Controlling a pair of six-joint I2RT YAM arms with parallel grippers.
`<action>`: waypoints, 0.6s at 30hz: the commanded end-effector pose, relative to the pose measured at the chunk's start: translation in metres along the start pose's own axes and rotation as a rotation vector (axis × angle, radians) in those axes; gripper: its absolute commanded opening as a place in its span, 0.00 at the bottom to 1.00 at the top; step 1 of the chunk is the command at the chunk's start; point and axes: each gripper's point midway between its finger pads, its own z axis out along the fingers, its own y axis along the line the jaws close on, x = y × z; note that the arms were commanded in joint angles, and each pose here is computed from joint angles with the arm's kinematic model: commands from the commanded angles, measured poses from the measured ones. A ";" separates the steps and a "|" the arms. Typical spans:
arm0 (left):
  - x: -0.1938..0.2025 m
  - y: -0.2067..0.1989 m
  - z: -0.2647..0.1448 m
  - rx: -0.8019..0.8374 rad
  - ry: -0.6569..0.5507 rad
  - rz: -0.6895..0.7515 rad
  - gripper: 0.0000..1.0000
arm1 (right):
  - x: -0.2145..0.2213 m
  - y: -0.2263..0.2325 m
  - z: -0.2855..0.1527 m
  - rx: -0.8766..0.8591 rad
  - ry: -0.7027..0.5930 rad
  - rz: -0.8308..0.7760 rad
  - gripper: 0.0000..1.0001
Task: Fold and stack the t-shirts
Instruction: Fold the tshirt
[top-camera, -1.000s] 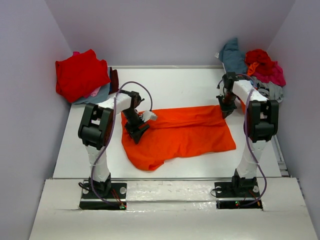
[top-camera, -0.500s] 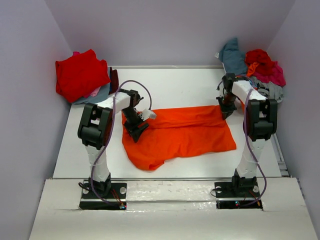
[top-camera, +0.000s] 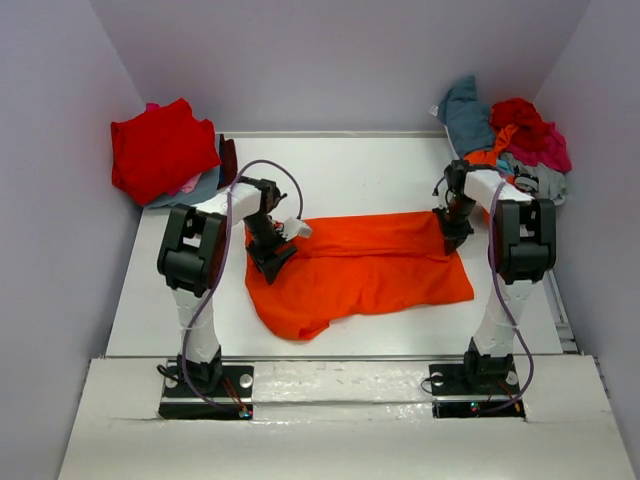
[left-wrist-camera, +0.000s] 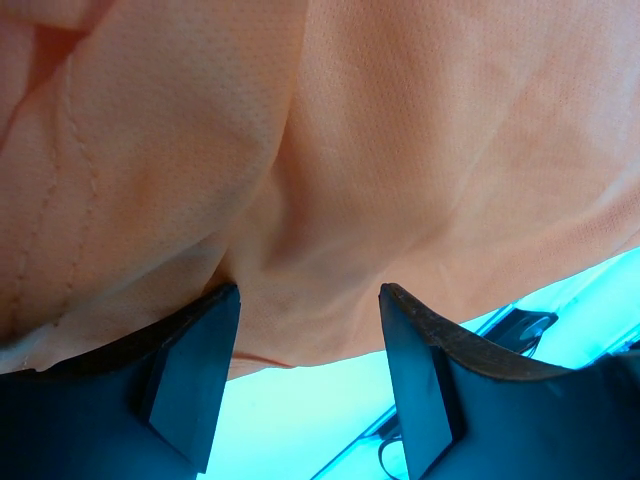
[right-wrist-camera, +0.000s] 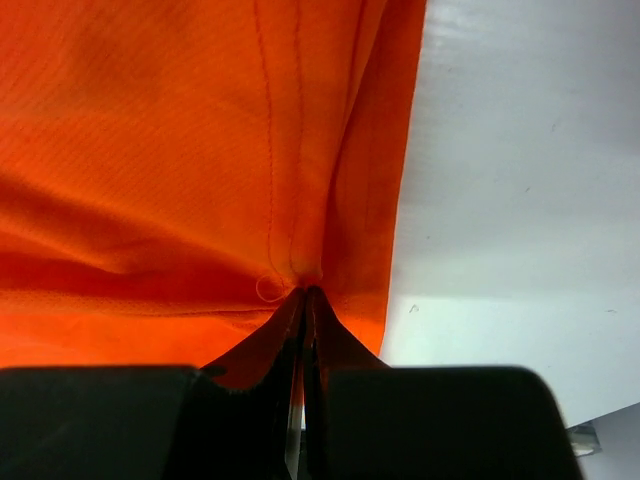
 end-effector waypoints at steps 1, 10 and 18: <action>-0.001 0.000 -0.007 0.014 0.005 0.010 0.70 | 0.004 0.007 -0.025 -0.047 -0.054 -0.015 0.07; -0.002 0.001 -0.007 0.015 0.006 0.016 0.70 | 0.019 0.013 -0.035 -0.077 -0.059 -0.020 0.34; -0.003 -0.001 -0.013 0.005 -0.005 0.019 0.70 | 0.010 0.014 -0.049 -0.081 -0.120 -0.034 0.70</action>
